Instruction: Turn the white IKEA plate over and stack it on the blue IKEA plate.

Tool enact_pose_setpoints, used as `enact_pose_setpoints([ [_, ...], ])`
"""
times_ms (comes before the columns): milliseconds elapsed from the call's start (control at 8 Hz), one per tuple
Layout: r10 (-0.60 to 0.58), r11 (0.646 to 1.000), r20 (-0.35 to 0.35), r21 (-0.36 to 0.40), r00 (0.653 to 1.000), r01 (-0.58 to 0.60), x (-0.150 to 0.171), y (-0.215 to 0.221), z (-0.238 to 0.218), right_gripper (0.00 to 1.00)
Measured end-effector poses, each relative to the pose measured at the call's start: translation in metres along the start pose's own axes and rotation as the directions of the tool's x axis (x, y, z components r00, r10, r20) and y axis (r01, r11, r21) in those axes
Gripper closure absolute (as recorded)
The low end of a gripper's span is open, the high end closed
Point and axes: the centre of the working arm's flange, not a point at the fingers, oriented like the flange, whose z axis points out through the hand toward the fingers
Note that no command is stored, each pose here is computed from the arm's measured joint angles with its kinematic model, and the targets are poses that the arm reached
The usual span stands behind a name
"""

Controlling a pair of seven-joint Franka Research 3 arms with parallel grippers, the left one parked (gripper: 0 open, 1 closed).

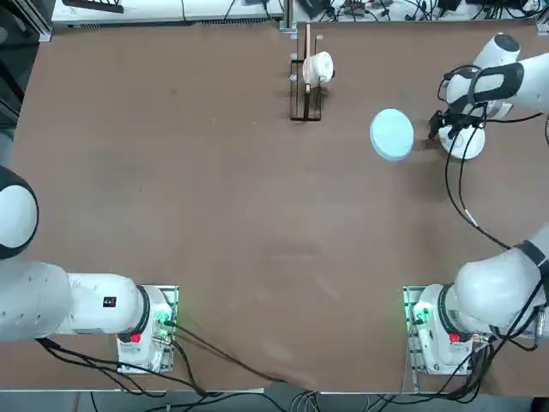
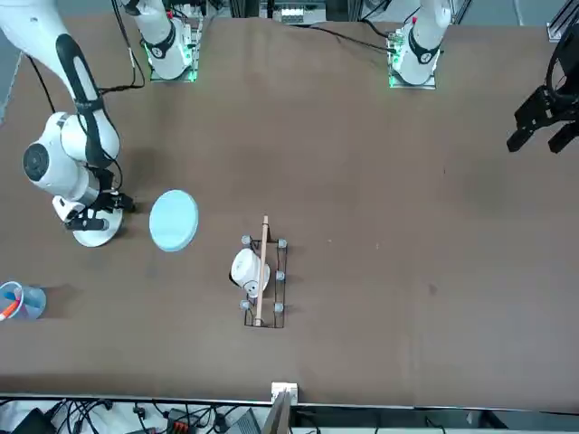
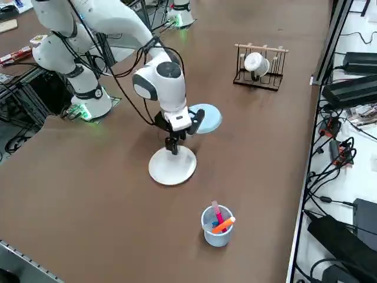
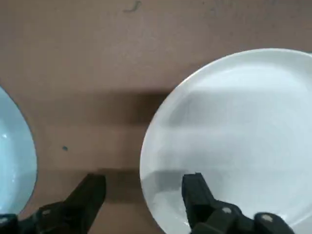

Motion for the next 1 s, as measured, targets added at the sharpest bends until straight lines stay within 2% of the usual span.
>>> enact_pose_setpoints([
  [125,0.0,1.0,0.006,0.002,1.0,0.0,-0.001,0.003,0.004,0.11],
  [375,-0.016,1.0,0.005,0.002,1.0,0.016,0.0,0.003,0.005,0.56],
  [625,-0.032,0.999,-0.004,0.001,0.999,0.032,0.003,-0.001,-0.002,0.89],
  [875,-0.033,0.999,-0.002,0.001,0.999,0.033,0.003,-0.001,-0.004,0.89],
  [1000,-0.037,0.999,0.022,0.006,0.999,0.037,0.006,-0.001,-0.007,0.89],
])
